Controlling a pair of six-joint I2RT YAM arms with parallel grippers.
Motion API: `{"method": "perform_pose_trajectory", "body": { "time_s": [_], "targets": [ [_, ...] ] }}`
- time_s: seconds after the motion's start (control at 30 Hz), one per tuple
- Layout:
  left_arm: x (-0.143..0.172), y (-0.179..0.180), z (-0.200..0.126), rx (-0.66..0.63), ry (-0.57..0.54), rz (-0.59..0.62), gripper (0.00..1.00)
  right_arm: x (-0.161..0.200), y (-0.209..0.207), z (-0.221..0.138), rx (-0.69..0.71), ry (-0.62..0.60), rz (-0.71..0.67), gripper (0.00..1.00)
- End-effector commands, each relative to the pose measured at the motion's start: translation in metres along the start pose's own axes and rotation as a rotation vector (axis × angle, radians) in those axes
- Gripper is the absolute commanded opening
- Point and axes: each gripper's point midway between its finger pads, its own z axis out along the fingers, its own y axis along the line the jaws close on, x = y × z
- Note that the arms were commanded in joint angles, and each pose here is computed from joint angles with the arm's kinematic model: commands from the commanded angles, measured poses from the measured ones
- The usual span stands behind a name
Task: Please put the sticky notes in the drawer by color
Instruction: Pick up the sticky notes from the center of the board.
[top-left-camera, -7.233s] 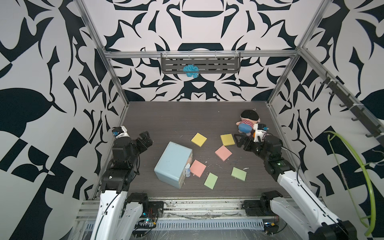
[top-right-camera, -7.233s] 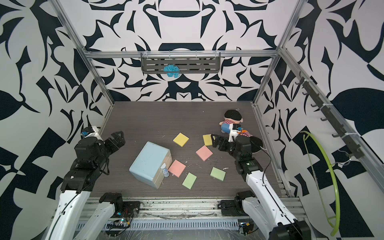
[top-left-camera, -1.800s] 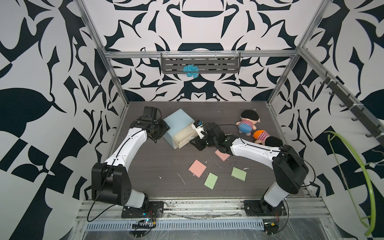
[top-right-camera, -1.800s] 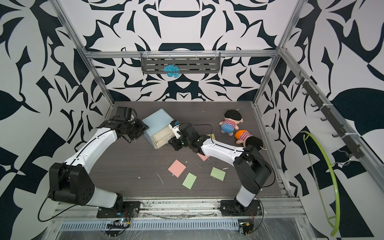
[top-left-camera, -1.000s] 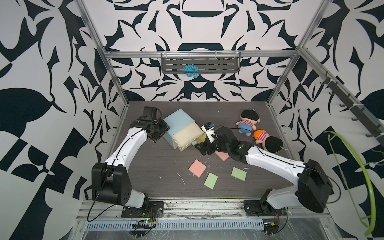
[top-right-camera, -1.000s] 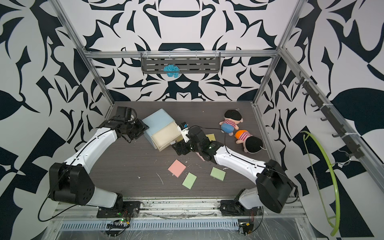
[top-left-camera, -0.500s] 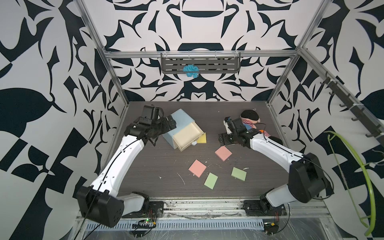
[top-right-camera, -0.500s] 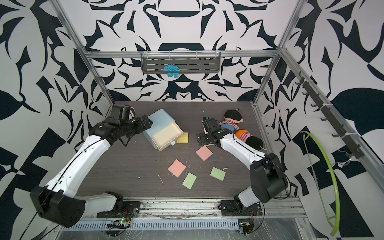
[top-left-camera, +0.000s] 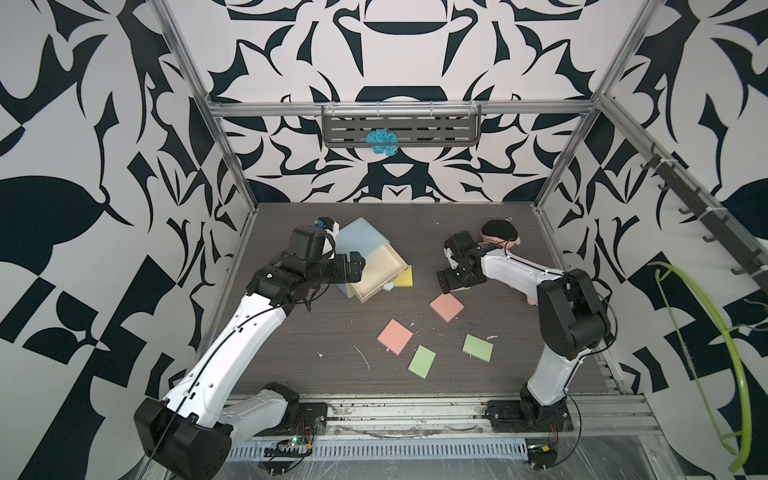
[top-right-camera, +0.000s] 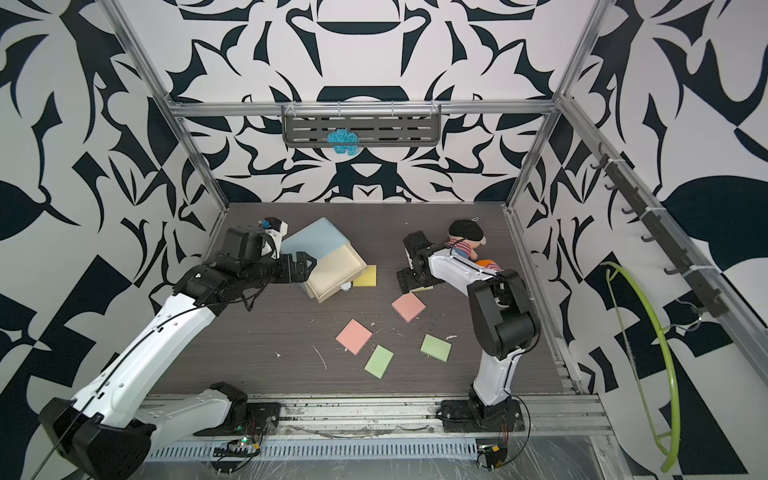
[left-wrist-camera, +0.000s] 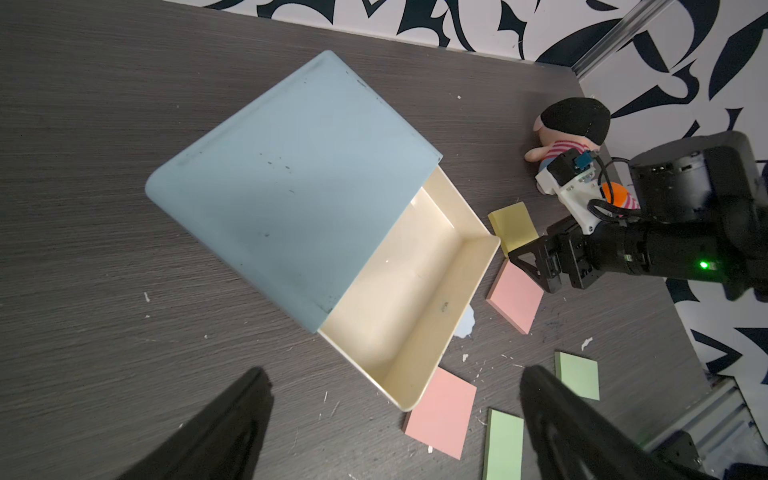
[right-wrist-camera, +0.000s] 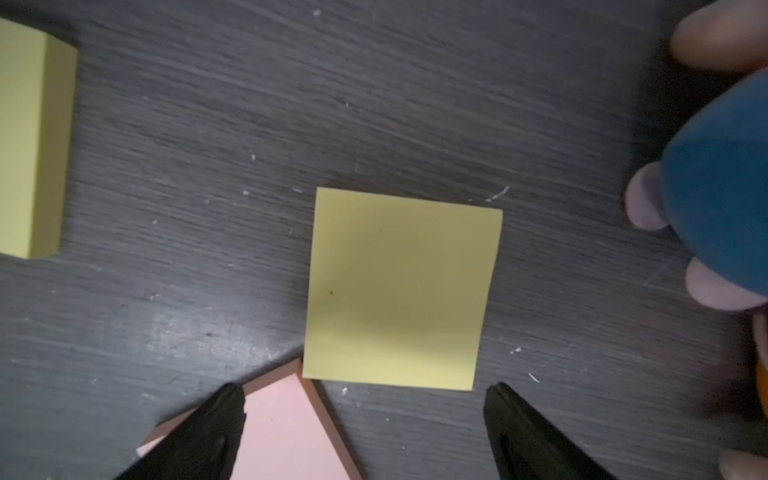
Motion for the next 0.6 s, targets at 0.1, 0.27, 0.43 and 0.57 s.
{"method": "perform_pose_trajectory", "body": {
  "time_s": [0.1, 0.27, 0.43, 0.57],
  "targets": [
    [-0.003, -0.005, 0.005, 0.03, -0.014, 0.028, 0.99, -0.011, -0.005, 0.006, -0.001, 0.015, 0.005, 0.95],
    [-0.002, -0.007, 0.007, 0.043, -0.012, 0.036, 0.99, -0.011, -0.008, 0.014, -0.003, 0.033, 0.024, 0.95],
    [0.0, -0.01, 0.008, 0.06, -0.004, 0.051, 0.99, -0.008, -0.012, 0.022, 0.01, 0.052, 0.023, 0.89],
    [0.0, -0.012, 0.006, 0.073, -0.007, 0.066, 0.99, -0.006, -0.015, 0.025, 0.024, 0.061, 0.017, 0.83]
  ]
}}
